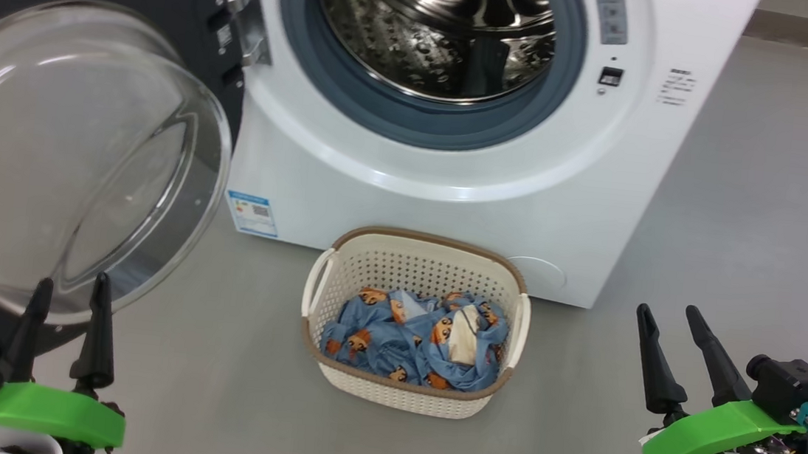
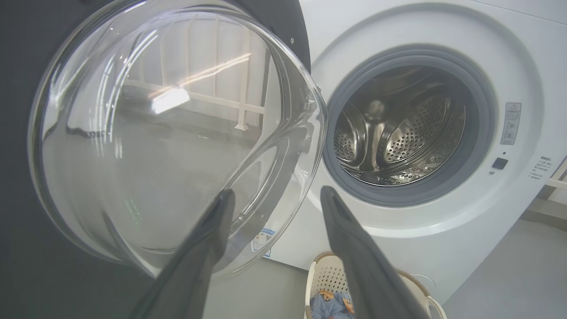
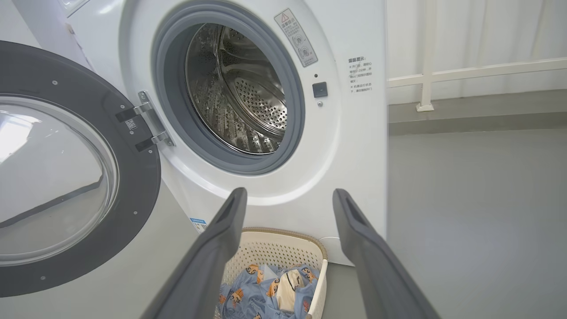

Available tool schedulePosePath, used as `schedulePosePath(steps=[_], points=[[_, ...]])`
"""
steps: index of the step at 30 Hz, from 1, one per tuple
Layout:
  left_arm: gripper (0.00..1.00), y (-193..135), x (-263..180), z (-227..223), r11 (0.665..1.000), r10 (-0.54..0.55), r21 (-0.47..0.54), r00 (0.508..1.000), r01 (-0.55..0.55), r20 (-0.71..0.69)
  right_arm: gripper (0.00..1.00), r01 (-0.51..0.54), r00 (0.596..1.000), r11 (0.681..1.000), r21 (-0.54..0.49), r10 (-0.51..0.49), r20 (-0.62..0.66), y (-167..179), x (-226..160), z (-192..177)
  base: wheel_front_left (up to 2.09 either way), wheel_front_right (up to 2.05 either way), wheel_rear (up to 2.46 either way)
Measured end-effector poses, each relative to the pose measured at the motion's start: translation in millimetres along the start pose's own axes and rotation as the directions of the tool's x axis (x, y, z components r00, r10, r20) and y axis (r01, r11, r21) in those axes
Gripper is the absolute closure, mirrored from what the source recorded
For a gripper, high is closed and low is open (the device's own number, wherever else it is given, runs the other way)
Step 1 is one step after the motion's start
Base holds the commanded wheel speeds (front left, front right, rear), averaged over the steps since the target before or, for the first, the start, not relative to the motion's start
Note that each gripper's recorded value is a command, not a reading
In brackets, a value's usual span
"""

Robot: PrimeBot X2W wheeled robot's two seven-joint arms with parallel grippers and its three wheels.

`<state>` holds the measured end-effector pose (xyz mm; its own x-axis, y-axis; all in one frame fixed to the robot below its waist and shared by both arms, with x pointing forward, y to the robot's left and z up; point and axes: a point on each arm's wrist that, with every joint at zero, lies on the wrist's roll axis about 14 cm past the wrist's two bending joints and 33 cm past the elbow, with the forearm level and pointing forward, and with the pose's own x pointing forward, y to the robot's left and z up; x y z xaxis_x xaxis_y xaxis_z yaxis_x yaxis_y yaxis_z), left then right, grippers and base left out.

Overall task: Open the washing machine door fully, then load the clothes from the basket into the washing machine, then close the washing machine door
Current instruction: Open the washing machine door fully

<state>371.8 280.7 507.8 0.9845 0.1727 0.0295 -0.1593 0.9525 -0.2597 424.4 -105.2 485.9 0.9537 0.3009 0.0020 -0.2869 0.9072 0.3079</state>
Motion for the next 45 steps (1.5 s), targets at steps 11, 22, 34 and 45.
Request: schedulePosePath(steps=[11,22,34,45], points=[[0.00,-55.0,6.5,-11.1,0.991,-0.135,-0.017,0.991,0.135,-0.013,0.00,0.083,0.994,0.996,-0.026,-0.081,0.067,-28.7,-28.6,26.7,0.00,0.00,0.00],[0.00,-91.8,6.4,-20.9,0.970,-0.239,-0.052,0.970,0.238,-0.029,0.00,0.147,0.983,0.988,-0.041,-0.141,0.114,-50.1,-47.8,44.0,0.00,0.00,0.00],[0.00,-97.7,5.9,-27.0,0.965,-0.262,-0.031,0.964,0.261,-0.046,0.00,0.164,0.978,0.985,-0.045,-0.157,0.141,-55.9,-52.6,53.0,0.00,0.00,0.00],[0.00,-94.7,4.2,-24.6,0.968,-0.249,-0.033,0.968,0.248,-0.034,0.00,0.157,0.978,0.986,-0.051,-0.148,0.144,-53.8,-51.0,54.2,0.00,0.00,0.00]])
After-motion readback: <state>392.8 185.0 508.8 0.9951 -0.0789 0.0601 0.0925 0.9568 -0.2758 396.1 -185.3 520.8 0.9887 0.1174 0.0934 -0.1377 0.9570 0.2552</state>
